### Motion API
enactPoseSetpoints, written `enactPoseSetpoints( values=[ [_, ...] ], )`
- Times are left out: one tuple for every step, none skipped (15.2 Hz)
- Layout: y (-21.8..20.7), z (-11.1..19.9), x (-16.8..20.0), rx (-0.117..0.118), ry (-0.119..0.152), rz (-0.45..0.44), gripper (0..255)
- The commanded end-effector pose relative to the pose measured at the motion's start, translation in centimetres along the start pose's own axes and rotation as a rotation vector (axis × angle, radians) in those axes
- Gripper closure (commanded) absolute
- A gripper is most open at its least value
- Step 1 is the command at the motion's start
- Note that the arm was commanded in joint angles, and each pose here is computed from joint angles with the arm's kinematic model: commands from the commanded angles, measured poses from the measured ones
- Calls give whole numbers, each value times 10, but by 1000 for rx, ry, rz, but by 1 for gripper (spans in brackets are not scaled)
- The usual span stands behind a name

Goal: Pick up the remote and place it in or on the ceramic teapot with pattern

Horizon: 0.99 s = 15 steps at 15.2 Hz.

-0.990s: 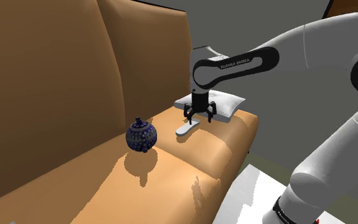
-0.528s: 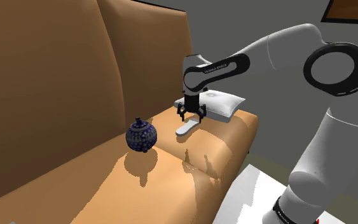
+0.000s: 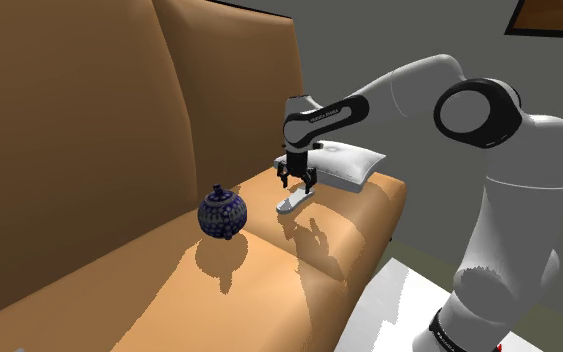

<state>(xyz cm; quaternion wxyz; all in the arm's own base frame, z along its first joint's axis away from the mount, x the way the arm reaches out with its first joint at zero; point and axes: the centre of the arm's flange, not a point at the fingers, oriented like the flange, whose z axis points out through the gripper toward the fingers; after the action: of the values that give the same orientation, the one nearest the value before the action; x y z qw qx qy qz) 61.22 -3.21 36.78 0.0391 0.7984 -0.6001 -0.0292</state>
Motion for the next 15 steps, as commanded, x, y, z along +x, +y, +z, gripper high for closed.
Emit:
enactPoseSetpoints(
  values=[
    [-1, 11, 1, 1, 0, 7, 0],
    [-1, 16, 1, 1, 0, 7, 0],
    [-1, 22, 1, 1, 0, 7, 0],
    [-1, 27, 1, 1, 0, 7, 0],
    [-1, 35, 1, 1, 0, 7, 0],
    [-1, 35, 1, 1, 0, 7, 0],
    [-1, 35, 1, 1, 0, 7, 0],
    [-1, 35, 1, 1, 0, 7, 0],
    [-1, 35, 1, 1, 0, 7, 0],
    [-1, 35, 1, 1, 0, 7, 0],
    [-1, 35, 1, 1, 0, 7, 0],
    [-1, 35, 1, 1, 0, 7, 0],
    [-1, 35, 1, 1, 0, 7, 0],
    [-1, 35, 1, 1, 0, 7, 255],
    [-1, 35, 1, 1, 0, 7, 255]
  ],
)
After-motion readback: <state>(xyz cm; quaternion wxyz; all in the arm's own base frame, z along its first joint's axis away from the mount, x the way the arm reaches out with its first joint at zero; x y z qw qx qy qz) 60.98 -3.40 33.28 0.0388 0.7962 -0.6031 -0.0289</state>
